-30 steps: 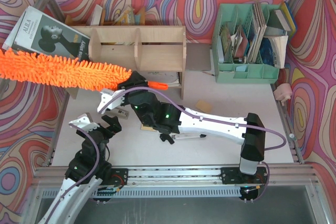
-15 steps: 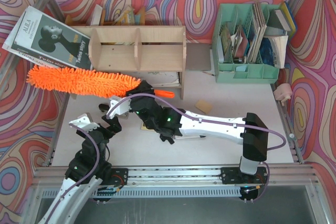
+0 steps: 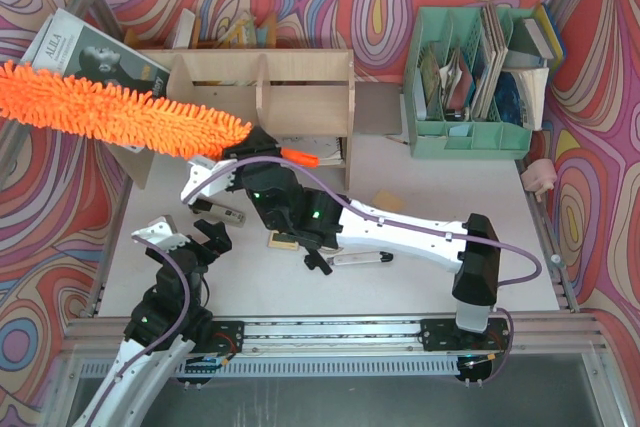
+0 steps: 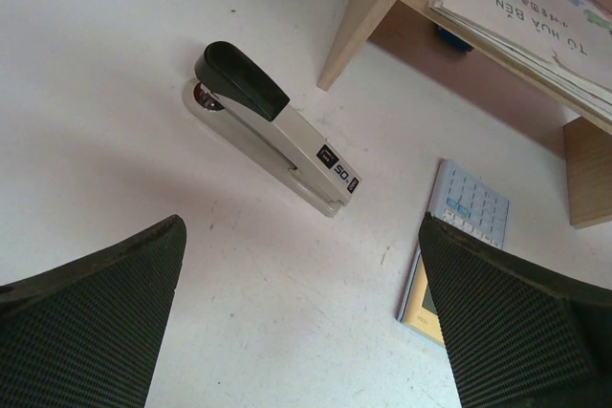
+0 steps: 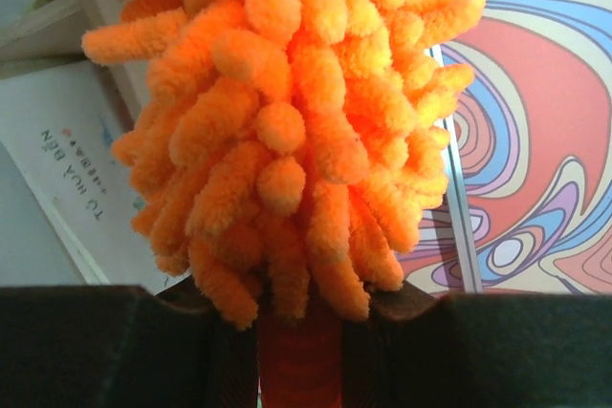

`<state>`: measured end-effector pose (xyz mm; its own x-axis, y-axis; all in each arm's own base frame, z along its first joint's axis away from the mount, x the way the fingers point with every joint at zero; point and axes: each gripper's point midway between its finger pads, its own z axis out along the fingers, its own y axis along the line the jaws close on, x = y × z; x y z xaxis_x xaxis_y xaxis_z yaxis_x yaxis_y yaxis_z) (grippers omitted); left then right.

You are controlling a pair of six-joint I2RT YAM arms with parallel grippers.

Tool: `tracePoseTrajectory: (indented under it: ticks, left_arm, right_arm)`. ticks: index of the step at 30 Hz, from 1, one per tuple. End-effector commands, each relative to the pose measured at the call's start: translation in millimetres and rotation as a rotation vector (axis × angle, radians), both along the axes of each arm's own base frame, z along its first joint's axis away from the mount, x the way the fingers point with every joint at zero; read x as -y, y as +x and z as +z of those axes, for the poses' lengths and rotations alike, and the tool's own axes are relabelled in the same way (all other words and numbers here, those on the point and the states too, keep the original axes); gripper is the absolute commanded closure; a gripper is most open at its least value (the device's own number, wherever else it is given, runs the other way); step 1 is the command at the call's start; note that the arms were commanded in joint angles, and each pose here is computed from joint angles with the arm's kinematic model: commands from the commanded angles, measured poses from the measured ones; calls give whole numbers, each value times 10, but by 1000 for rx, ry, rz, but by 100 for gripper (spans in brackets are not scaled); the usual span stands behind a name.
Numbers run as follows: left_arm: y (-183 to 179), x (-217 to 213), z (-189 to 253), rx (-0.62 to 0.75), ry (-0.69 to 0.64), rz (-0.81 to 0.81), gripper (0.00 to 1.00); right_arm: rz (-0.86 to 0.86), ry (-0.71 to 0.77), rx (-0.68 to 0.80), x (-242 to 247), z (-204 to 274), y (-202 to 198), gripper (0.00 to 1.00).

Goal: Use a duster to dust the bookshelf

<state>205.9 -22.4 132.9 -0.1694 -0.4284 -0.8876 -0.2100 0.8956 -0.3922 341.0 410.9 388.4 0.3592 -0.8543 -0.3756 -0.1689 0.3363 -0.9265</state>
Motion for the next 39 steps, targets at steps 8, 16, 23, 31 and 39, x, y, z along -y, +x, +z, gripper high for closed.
tracePoseTrajectory:
  ticks: [8, 16, 23, 31, 39]
  left_arm:
    - [6, -14, -86, -11, 12, 8, 2]
    - [12, 1, -93, -14, 13, 2, 2]
    - [9, -7, -95, -16, 16, 4, 2]
    - [10, -11, -94, -16, 17, 7, 2]
    - [15, -1, -98, -18, 17, 3, 2]
  right_arm:
    - [-73, 26, -61, 376, -314, -97, 100]
    - [-56, 70, -28, 310, -45, -85, 100]
    - [-15, 65, 3, 48, 42, -38, 100]
    - [-66, 53, -68, 332, -328, -127, 100]
    - [-117, 49, -115, 638, -590, -224, 100]
